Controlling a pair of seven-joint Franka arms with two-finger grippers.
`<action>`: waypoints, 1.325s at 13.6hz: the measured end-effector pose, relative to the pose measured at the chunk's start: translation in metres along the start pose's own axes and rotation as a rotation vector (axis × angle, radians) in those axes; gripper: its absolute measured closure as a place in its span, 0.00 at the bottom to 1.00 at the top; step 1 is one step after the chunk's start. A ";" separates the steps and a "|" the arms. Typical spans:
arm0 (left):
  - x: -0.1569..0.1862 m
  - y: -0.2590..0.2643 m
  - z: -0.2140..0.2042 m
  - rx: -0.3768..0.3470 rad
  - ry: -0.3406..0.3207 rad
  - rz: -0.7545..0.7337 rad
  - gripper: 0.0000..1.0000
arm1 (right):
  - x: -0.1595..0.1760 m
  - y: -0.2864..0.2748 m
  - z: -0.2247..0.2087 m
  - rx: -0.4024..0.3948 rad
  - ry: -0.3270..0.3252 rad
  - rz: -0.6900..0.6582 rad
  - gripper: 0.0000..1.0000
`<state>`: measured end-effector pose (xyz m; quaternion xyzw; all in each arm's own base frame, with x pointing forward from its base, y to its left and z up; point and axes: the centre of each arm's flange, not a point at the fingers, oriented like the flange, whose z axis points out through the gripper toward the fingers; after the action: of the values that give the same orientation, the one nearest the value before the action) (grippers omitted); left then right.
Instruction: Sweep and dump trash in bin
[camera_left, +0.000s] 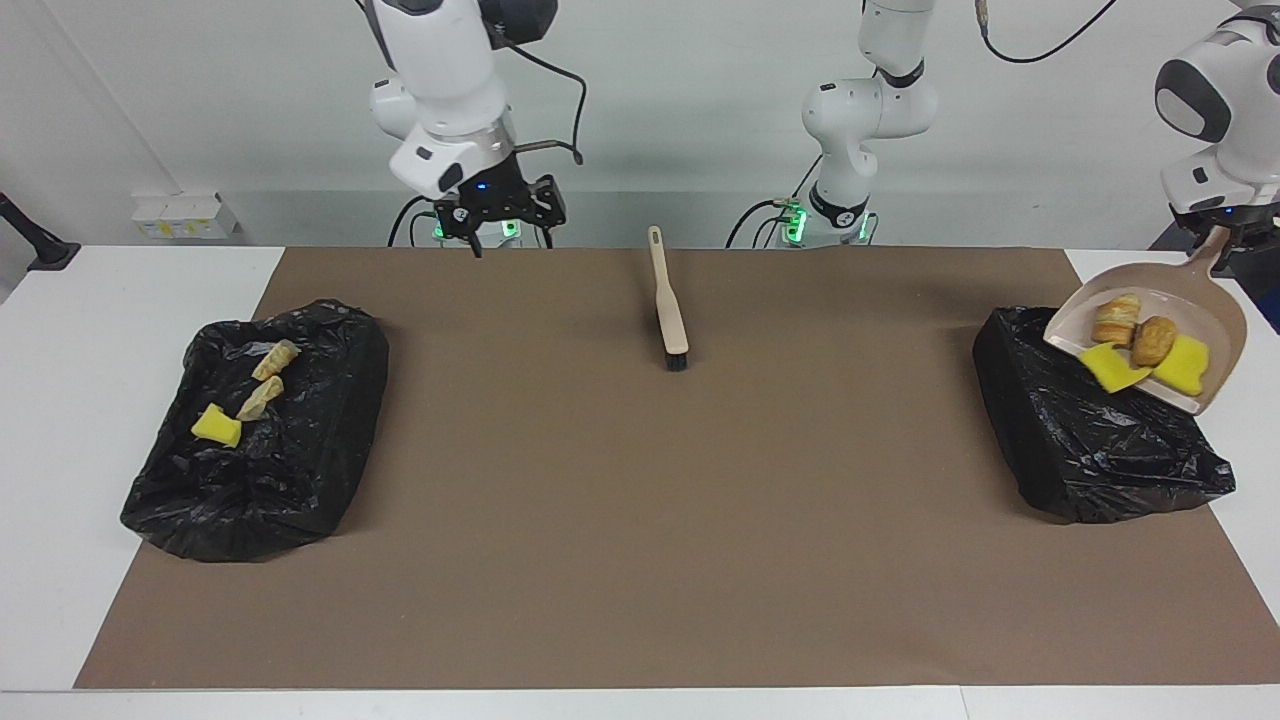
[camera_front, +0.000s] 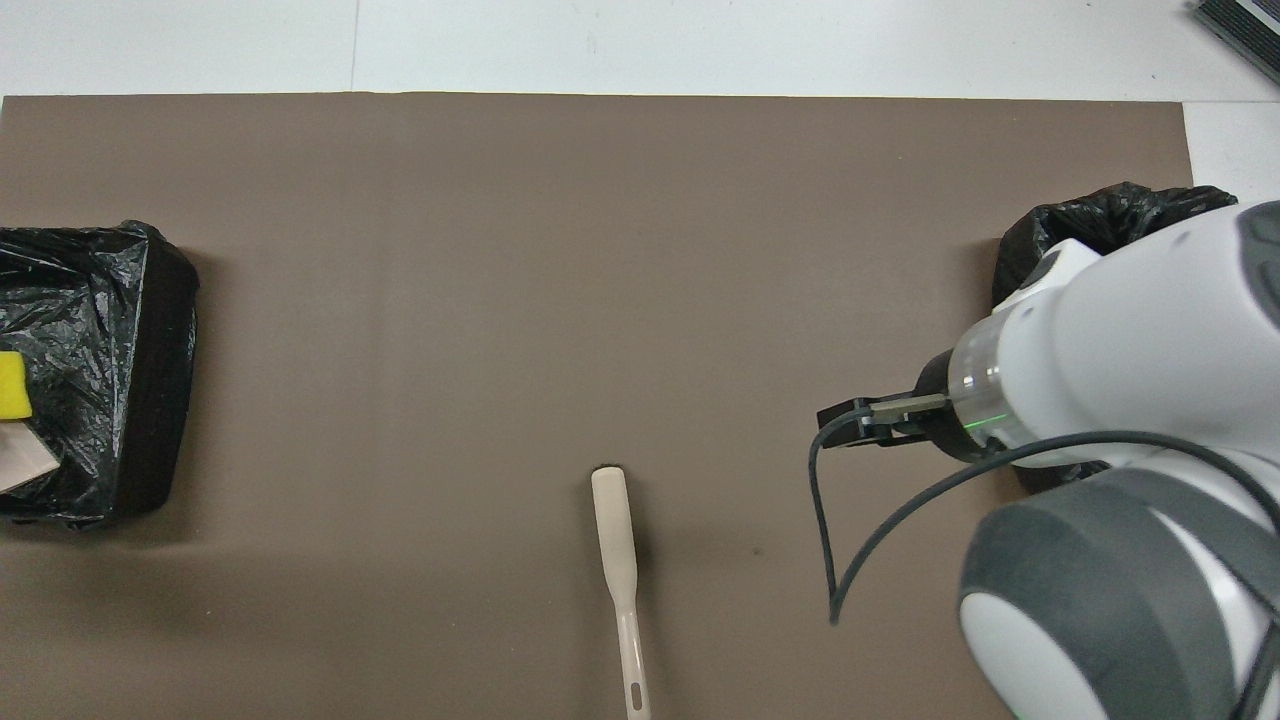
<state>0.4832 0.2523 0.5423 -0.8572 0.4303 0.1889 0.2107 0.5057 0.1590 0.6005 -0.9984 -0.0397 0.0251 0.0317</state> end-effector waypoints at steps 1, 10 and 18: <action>0.011 -0.001 -0.011 0.021 -0.028 0.024 0.69 | 0.003 0.013 -0.005 -0.015 0.012 -0.014 0.00; 0.044 -0.012 -0.065 0.205 -0.200 0.128 0.69 | 0.015 0.115 -0.017 -0.077 0.035 0.060 0.00; 0.074 -0.009 -0.116 0.081 0.247 -0.028 0.69 | 0.034 0.182 -0.052 -0.064 0.045 0.121 0.00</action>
<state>0.5487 0.1477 0.6042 -0.8705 0.4483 0.0616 0.1932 0.5569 -0.0229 0.6385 -0.9998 0.0207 0.0034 -0.0010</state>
